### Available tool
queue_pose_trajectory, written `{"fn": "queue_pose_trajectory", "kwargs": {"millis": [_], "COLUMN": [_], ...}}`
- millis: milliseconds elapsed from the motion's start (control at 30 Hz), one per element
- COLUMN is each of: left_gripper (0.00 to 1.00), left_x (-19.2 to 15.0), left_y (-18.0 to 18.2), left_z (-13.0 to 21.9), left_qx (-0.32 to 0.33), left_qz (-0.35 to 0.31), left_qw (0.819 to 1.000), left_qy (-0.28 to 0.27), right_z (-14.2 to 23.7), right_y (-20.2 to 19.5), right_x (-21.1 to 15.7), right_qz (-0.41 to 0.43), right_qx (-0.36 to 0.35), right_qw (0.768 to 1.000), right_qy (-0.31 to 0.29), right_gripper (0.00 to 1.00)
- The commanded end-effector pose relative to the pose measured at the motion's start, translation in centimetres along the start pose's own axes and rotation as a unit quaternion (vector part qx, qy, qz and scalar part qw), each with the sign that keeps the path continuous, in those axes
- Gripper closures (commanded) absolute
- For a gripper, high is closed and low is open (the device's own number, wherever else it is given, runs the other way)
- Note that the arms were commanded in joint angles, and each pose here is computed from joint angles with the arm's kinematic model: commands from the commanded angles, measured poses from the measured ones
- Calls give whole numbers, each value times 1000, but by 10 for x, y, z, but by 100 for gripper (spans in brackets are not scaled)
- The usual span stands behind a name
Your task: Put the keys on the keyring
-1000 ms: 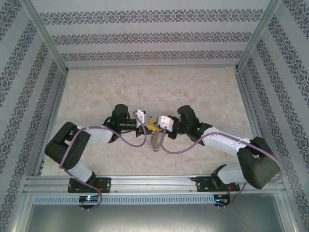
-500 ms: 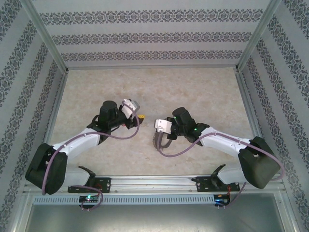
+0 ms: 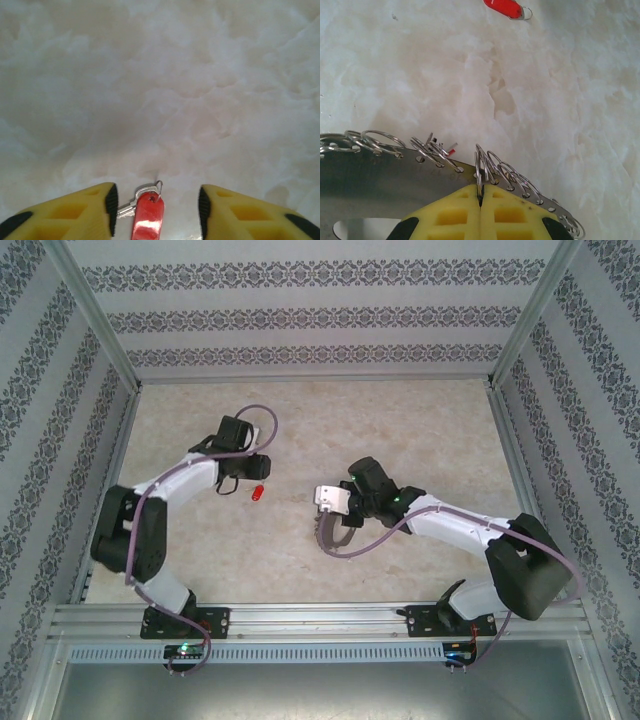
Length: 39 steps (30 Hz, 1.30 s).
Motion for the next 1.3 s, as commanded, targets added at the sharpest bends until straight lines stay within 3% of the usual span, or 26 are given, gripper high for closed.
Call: {"fn": "queue_pose_trajectory", "kwargs": {"millis": [0,233,533,800,1033,1167,1267], "left_gripper": [56,55,55,72,96,99,100], "left_x": [-26,-29,-24,-26,-27,-24,-20], "left_y": [3,8,-1,-4,-4,-7,-19], "left_z": [-3,-14,-29,-44,-43,-36,-26], "left_qx": [12,37,2,1,10,8,-34], "left_qz": [48,24,10,-6,-23,-36,-61], "left_qw": [994,988,987,984,984,985,986], "left_qy": [96,147,157,177,179,170,155], "right_z": [6,8,9,10,10,9,9], "right_y": [-11,-13,-11,-10,-11,-10,-9], "right_x": [13,11,11,11,11,11,10], "right_qz": [-21,-30,-28,-25,-24,-25,-24], "right_qx": [2,9,9,7,9,12,14], "right_qw": [999,999,998,998,998,998,998], "right_qy": [-36,-45,-52,-52,-54,-53,-54], "right_gripper": [100,100,100,100,100,100,100]}}
Point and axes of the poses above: each hand's point on the last joint's axis, 136 mm out from that joint toward the fingers, its own z axis back along the fingers, its own y axis along the line the jaws close on, x = y × z, the point moved 6 cm from there along z, back along the fingers, and after that the axes turned 4 degrees about -z, right-handed, at the moved point
